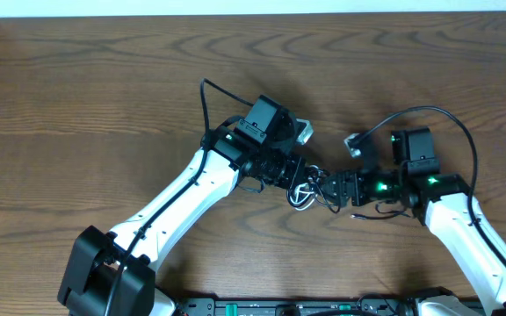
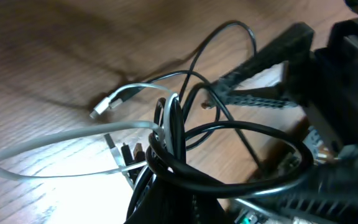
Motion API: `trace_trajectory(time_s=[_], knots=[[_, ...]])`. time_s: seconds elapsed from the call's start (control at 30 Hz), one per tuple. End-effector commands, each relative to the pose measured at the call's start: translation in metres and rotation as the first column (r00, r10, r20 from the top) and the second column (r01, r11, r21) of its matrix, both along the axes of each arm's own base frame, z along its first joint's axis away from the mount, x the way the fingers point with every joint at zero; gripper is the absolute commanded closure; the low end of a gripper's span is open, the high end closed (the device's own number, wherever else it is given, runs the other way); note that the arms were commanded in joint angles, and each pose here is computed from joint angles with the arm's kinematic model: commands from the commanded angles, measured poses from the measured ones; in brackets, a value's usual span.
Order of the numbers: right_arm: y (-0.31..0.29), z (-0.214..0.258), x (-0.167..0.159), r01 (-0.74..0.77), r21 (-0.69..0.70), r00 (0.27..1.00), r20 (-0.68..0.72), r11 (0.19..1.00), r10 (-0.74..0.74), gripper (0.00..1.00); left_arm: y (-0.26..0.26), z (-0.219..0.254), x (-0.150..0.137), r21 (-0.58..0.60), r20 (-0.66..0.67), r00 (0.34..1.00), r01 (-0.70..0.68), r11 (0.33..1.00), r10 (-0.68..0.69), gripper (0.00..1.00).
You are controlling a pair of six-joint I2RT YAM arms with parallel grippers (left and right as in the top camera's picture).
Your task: Untangle cables
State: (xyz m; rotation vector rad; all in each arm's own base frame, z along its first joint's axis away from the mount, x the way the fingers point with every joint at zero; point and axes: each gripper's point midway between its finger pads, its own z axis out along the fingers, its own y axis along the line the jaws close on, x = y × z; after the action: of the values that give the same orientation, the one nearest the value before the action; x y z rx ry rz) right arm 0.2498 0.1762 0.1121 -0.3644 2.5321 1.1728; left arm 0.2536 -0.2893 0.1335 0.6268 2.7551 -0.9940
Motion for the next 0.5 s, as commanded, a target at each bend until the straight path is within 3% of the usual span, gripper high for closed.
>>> trace_trajectory(time_s=[0.0, 0.07, 0.13, 0.17, 0.23, 0.37, 0.47], knots=[[0.01, 0.009, 0.002, -0.047, 0.032, 0.997, 0.055, 0.998, 0.045, 0.3, -0.006, 0.01, -0.008, -0.056, -0.01, 0.999, 0.042, 0.998, -0.043, 0.92], [0.007, 0.009, 0.013, 0.002, 0.012, 0.997, 0.074, 1.0, -0.003, 0.43, -0.009, 0.01, -0.011, -0.056, -0.011, 0.999, 0.051, 0.997, -0.051, 0.93], [0.001, 0.008, 0.026, 0.073, -0.016, 0.994, 0.087, 0.997, -0.071, 0.49, -0.013, 0.01, -0.016, -0.056, -0.009, 0.997, 0.069, 0.996, -0.07, 0.93], [0.001, 0.009, 0.03, 0.081, -0.016, 0.992, 0.101, 0.997, -0.079, 0.6, -0.014, 0.01, -0.017, -0.056, -0.009, 0.997, 0.073, 0.996, -0.074, 0.93], [0.001, 0.011, 0.033, 0.086, -0.017, 0.989, 0.118, 0.996, -0.084, 0.99, -0.016, 0.01, -0.02, -0.055, -0.01, 0.997, 0.08, 0.995, -0.081, 0.93], [-0.037, -0.019, 0.044, 0.336, -0.204, 0.941, 0.028, 0.919, -0.338, 0.99, -0.011, 0.006, -0.024, -0.031, -0.014, 0.995, 0.099, 0.995, -0.1, 0.93], [-0.103, -0.053, 0.028, 0.541, -0.506, 0.787, 0.022, 0.672, -0.617, 0.99, 0.016, -0.01, -0.023, 0.102, -0.024, 0.997, 0.074, 0.992, -0.072, 0.93]])
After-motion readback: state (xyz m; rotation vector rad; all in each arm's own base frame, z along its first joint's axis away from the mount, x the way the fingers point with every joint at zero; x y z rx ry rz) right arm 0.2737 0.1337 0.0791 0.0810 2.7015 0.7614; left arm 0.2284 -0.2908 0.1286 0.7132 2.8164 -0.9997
